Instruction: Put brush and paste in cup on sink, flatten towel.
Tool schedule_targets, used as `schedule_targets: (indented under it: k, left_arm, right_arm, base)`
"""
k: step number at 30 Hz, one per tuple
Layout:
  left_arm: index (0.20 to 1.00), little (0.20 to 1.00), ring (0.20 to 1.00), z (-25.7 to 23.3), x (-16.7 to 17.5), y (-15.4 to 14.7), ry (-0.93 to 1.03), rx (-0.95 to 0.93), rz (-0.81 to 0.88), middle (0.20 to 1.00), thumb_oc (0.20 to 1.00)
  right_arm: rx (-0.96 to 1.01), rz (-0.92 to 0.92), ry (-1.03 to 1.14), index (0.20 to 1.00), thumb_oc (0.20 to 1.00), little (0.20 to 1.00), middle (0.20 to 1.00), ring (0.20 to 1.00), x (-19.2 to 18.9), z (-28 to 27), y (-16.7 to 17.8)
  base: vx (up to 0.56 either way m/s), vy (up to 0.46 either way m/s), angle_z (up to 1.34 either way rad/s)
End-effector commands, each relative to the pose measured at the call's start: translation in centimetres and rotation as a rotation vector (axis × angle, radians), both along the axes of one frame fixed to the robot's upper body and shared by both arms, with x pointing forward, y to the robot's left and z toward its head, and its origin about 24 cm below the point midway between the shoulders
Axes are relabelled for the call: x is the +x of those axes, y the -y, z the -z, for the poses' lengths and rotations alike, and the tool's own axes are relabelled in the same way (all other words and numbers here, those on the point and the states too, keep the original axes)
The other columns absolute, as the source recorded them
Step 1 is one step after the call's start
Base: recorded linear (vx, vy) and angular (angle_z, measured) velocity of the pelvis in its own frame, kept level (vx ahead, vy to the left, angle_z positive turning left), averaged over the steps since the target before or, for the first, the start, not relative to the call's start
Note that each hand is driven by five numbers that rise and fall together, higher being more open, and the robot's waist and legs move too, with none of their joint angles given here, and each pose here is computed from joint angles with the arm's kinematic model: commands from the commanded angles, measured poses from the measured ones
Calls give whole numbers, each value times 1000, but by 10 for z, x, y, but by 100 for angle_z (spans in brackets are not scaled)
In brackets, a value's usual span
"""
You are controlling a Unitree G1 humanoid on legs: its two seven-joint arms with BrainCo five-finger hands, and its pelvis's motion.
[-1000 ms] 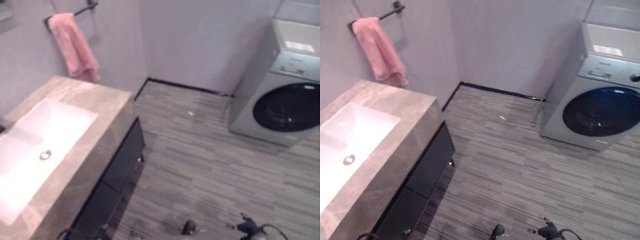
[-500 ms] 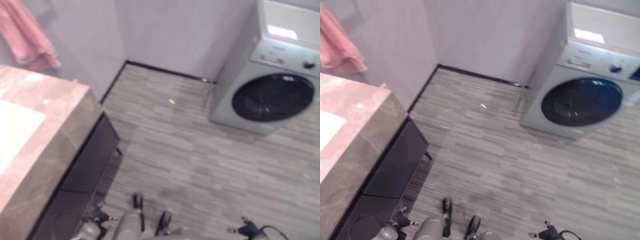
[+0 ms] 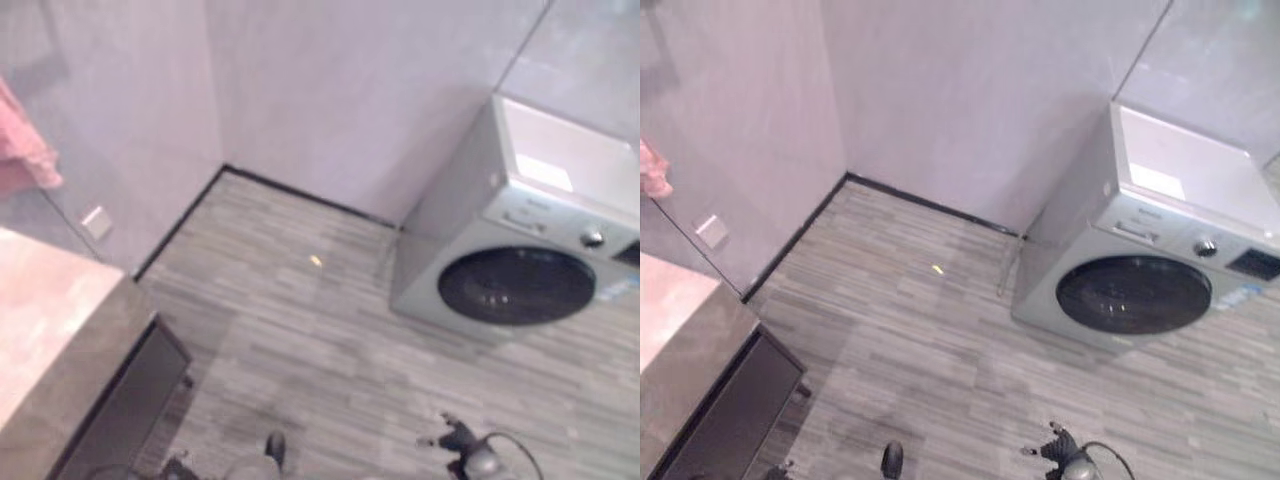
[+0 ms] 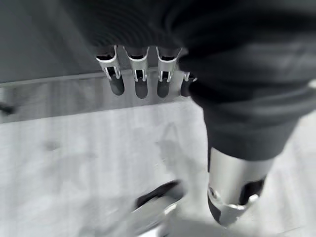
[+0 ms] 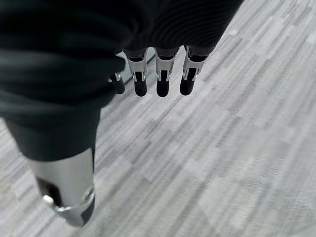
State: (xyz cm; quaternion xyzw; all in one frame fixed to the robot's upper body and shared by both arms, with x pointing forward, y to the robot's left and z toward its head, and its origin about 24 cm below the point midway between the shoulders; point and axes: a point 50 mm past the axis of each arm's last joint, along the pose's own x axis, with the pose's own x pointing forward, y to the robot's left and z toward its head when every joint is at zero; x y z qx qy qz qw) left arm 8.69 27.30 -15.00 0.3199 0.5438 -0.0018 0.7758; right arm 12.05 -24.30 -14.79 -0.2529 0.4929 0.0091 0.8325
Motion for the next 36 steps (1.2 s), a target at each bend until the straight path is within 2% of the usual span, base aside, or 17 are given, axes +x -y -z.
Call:
schedule_targets:
  k: [1,7,14,17,21,26,32,36]
  left_arm:
    - [1000,1000,1000,-9,3,-22,27,62,-35,1000,1000]
    - [1000,1000,1000,-15,27,-22,85,70,-4,1000,1000]
    - [1000,1000,1000,-10,9,-24,36,54,-76,1000,1000]
    - [1000,1000,1000,-10,5,-25,29,48,-92,1000,1000]
    - [1000,1000,1000,-14,15,-28,58,57,-86,1000,1000]
    - [1000,1000,1000,-7,2,-19,19,28,-73,1000,1000]
    - [1000,1000,1000,-2,-22,-20,-41,14,-121,1000,1000]
    - [1000,1000,1000,-4,-25,-25,-25,20,-156,1000,1000]
  right_arm:
    - [-20,-23,76,1000,1000,1000,1000,1000,24,-10,5]
    - [-4,-25,65,1000,1000,1000,1000,1000,21,-7,-2]
    - [-3,-22,-15,1000,1000,1000,1000,1000,-1,0,3]
    - [-18,-34,12,1000,1000,1000,1000,1000,5,-4,8]
    - [-24,-28,120,1000,1000,1000,1000,1000,32,-18,15]
    - [-54,-58,159,1000,1000,1000,1000,1000,42,-26,21]
    - [-23,-135,179,1000,1000,1000,1000,1000,51,-25,1]
    - [14,-157,172,1000,1000,1000,1000,1000,50,-21,-12]
  base:
    - [364,98,18]
    - [370,-51,29]
    - [507,-235,82]
    - [341,-307,28]
    - [216,-167,33]
    - [262,57,-1]
    - [417,119,12]
    - [498,298,-38]
